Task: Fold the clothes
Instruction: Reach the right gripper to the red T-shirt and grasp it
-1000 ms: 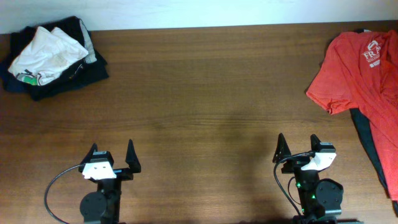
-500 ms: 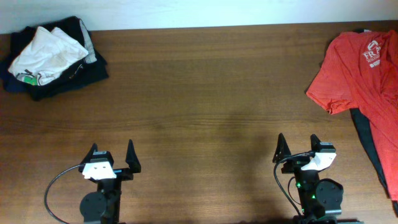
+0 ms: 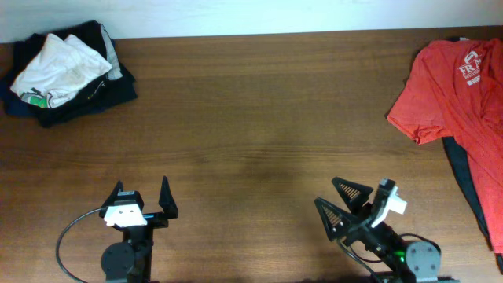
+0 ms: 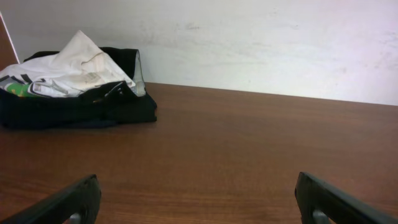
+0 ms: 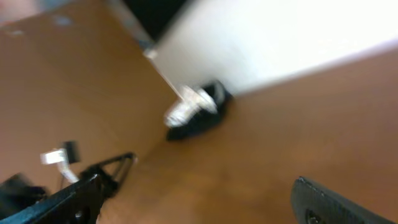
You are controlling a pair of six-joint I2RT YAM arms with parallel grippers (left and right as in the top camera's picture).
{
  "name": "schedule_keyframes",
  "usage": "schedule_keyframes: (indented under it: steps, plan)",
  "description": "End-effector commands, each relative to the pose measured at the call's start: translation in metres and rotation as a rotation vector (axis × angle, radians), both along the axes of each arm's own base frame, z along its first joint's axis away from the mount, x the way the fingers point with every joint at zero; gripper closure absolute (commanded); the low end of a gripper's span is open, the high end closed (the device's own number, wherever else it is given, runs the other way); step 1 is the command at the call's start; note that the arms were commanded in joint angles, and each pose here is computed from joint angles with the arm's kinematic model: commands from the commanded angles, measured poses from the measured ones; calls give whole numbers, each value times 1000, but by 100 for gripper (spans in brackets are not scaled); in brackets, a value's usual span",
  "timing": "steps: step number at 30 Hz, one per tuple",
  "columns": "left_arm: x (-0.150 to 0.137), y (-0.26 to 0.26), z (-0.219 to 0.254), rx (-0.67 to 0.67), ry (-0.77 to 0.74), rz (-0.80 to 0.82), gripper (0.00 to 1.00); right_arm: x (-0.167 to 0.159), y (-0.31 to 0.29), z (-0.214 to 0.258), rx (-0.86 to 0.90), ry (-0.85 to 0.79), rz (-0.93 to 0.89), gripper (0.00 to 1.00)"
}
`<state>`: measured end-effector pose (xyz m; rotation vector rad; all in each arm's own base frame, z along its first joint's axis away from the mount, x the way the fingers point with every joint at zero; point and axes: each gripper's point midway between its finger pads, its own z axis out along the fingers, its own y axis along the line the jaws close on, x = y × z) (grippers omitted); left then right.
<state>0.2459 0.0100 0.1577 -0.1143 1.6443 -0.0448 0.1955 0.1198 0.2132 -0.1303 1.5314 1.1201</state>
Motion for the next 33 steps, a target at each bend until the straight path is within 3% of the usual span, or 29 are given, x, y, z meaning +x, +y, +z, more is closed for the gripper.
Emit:
schedule_keyframes:
  steps: [1, 3, 6, 11, 15, 19, 23, 28, 33]
  plan:
    - [0, 2, -2, -6, 3, 9, 1, -8, -5, 41, 24, -164, -31, 1]
    - [0, 2, -2, -6, 3, 9, 1, -4, -17, 65, -47, -267, -147, 1]
    - [0, 2, -2, -6, 3, 9, 1, 18, -49, 75, -214, -222, -392, 1]
    - [0, 2, -2, -6, 3, 9, 1, 69, -124, 106, -407, 57, -803, 1]
    - [0, 2, -2, -6, 3, 9, 1, 140, -144, 126, -692, 286, -831, 1]
    - [0, 2, -2, -6, 3, 9, 1, 200, -167, 94, -981, 604, -792, 1]
    - [0, 2, -2, -6, 3, 9, 1, 244, -172, 55, -1075, 755, -736, 1]
    - [0, 2, -2, -6, 3, 9, 1, 257, -228, -41, -1135, 1025, -724, 1]
    - [0, 2, -2, -6, 3, 9, 1, 254, -271, -98, -1097, 1178, -717, 1]
